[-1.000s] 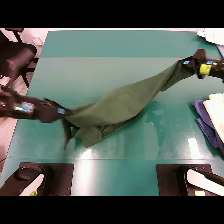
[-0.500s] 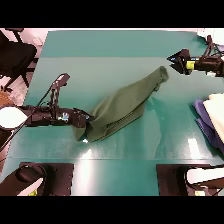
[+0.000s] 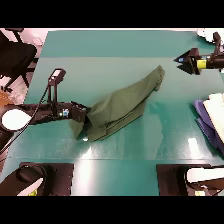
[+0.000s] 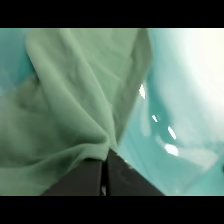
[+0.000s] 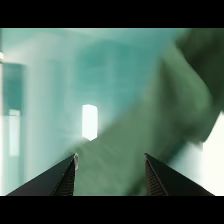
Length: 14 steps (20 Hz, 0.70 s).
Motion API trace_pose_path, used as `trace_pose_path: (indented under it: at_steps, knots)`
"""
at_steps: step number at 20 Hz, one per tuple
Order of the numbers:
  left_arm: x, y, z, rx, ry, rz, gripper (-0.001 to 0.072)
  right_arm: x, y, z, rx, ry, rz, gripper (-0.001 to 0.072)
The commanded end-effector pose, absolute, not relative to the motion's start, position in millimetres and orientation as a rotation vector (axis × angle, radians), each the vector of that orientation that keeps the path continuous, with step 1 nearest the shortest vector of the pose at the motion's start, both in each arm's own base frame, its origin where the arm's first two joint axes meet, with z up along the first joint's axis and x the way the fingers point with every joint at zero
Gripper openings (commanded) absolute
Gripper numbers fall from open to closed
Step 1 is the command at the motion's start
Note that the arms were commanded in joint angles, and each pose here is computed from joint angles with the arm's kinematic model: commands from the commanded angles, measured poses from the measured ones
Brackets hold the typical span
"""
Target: Fold the shirts.
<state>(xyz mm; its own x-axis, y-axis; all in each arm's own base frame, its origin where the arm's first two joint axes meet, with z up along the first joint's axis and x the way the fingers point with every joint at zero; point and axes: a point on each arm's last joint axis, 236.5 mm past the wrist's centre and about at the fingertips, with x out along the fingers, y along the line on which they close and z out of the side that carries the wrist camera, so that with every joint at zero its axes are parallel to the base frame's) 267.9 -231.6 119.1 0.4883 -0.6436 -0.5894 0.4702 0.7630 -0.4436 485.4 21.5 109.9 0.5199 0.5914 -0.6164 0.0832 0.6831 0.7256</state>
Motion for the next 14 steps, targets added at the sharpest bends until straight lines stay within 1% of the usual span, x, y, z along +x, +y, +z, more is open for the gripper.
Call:
trace_pose_path:
  at_steps: [1, 2, 3, 4, 5, 7, 9, 11, 12, 14]
  knots:
    - [277, -227, 122, -0.206, 0.770, -0.664, 0.0022, 440, 1, 110, 0.684, 1.030, 0.193, 0.0486]
    - [276, -227, 120, -0.205, 0.780, -0.667, 0.0023, 429, 3, 114, 0.686, 1.006, 0.182, 0.0486]
    - [272, -227, 118, -0.199, 0.796, -0.671, 0.0109, 419, 5, 116, 0.686, 0.987, 0.173, 0.0486]
    - [269, -227, 114, -0.198, 0.817, -0.673, 0.0514, 411, 7, 117, 0.687, 0.975, 0.166, 0.0486]
    - [264, -227, 111, -0.195, 0.843, -0.676, 0.0720, 402, 10, 117, 0.690, 0.968, 0.165, 0.0486]
    - [252, -226, 106, -0.180, 0.902, -0.692, 0.0713, 383, 17, 116, 0.694, 0.963, 0.164, 0.0486]
    - [246, -215, 110, -0.200, 0.949, -0.666, 0.0713, 365, 21, 113, 0.688, 0.960, 0.159, 0.0486]
    - [257, -189, 126, -0.258, 0.903, -0.574, 0.0713, 352, 24, 110, 0.684, 0.949, 0.151, 0.0485]
    - [264, -167, 137, -0.297, 0.861, -0.497, 0.0713, 347, 25, 109, 0.685, 0.940, 0.147, 0.0485]
    - [262, -123, 145, -0.320, 0.832, -0.368, 0.0714, 340, 27, 105, 0.687, 0.939, 0.143, 0.0485]
